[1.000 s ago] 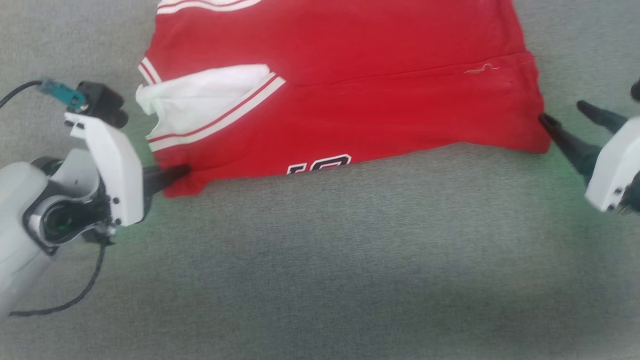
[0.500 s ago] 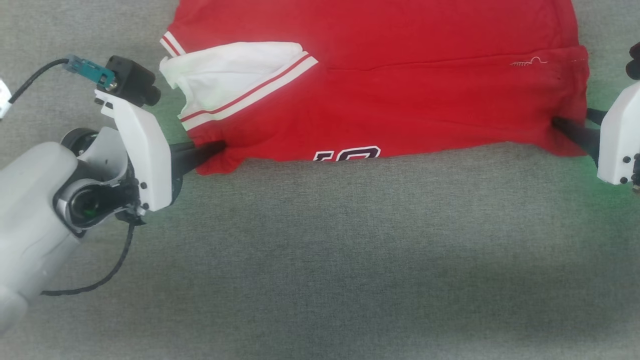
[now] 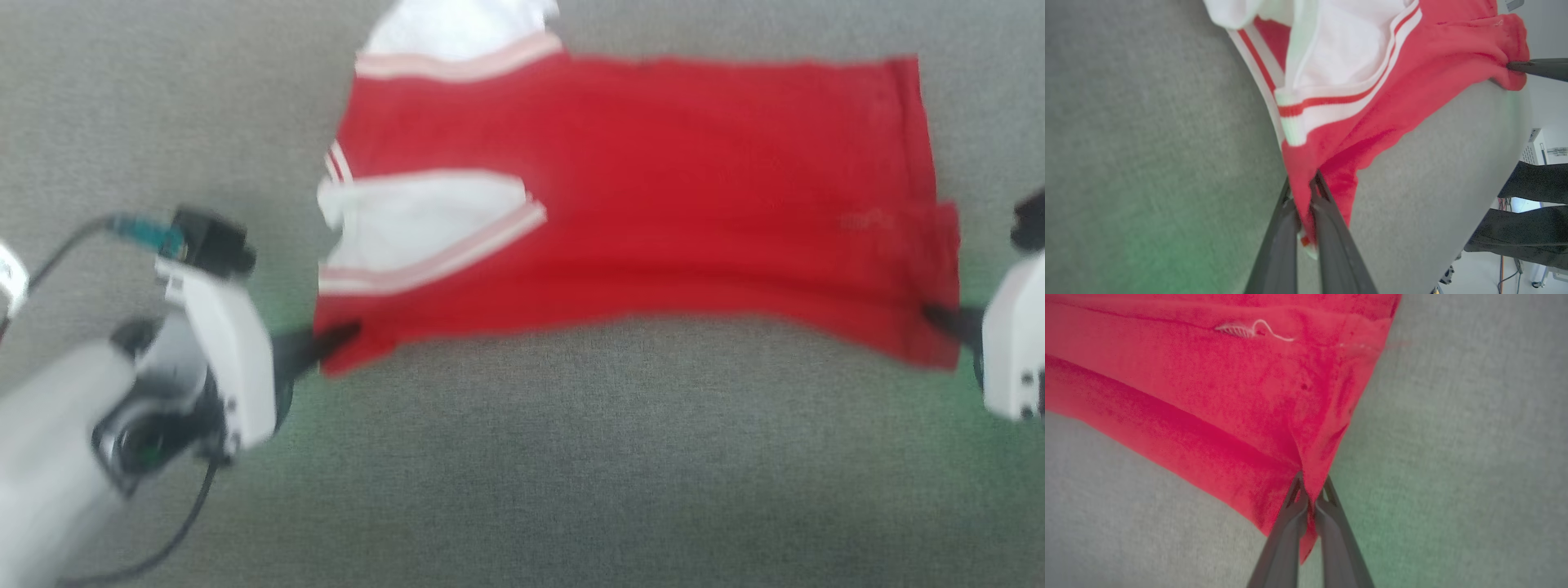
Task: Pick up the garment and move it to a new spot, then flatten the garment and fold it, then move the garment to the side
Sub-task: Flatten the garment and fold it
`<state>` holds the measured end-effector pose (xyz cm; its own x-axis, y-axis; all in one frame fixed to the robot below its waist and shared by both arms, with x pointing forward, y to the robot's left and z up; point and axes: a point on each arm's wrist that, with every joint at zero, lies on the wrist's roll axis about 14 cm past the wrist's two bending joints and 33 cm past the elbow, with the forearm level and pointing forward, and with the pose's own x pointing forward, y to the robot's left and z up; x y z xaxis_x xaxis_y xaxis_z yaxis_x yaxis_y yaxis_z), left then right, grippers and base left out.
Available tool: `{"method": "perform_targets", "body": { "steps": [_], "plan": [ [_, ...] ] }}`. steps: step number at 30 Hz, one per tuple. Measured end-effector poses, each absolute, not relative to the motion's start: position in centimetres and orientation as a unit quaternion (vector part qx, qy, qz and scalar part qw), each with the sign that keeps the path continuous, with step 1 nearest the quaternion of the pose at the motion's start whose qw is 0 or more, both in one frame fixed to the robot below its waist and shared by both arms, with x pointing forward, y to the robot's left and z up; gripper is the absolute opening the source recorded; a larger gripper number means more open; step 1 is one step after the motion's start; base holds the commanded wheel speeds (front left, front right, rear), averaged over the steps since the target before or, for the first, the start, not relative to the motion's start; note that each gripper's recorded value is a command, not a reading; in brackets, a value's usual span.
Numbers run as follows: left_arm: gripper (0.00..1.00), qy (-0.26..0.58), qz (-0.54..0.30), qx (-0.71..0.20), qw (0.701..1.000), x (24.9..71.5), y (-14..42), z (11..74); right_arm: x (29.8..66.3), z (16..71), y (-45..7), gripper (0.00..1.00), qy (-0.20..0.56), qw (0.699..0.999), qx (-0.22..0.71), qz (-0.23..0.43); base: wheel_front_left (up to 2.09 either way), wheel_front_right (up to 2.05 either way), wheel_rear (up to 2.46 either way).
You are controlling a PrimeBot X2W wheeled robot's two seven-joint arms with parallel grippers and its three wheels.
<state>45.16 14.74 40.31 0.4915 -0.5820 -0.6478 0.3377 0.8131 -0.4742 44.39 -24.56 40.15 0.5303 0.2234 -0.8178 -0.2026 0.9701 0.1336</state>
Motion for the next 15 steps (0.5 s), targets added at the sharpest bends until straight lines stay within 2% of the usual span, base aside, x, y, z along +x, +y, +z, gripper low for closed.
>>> {"method": "perform_targets", "body": {
  "steps": [8, 9, 10, 11, 12, 13, 15],
  "plan": [
    [0.0, 0.436, -0.27, -0.161, 0.843, 39.8, 15.4, 40.7, 40.1, 40.2, -25.8, 0.0, 0.489, 0.864, 0.021, 0.115, 0.0, 0.0, 0.0],
    [0.05, 0.438, -0.271, -0.163, 0.842, 39.5, 15.3, 40.7, 40.1, 40.3, -25.8, 0.0, 0.484, 0.868, 0.024, 0.113, 0.0, 0.0, 0.0],
    [0.15, 0.437, -0.271, -0.164, 0.842, 39.3, 15.2, 40.8, 40.1, 40.5, -25.8, 0.13, 0.477, 0.872, 0.025, 0.111, 0.0, 0.0, 0.0],
    [0.49, 0.433, -0.269, -0.165, 0.844, 39.3, 15.2, 40.9, 40.4, 40.8, -25.9, 0.46, 0.465, 0.879, 0.024, 0.108, 0.0, 0.0, 0.0],
    [0.95, 0.427, -0.266, -0.166, 0.848, 39.5, 15.2, 41.1, 40.8, 41.2, -25.9, 0.89, 0.45, 0.886, 0.022, 0.105, 0.0, 0.0, 0.0],
    [1.0, 0.422, -0.264, -0.166, 0.851, 39.8, 15.3, 41.3, 41.1, 41.6, -25.9, 1.0, 0.436, 0.894, 0.024, 0.102, 0.0, 0.0, 0.0],
    [1.0, 0.41, -0.257, -0.162, 0.86, 40.4, 15.6, 41.7, 41.8, 42.3, -26.1, 1.0, 0.411, 0.906, 0.019, 0.096, 0.0, 0.0, 0.0]
  ]
}}
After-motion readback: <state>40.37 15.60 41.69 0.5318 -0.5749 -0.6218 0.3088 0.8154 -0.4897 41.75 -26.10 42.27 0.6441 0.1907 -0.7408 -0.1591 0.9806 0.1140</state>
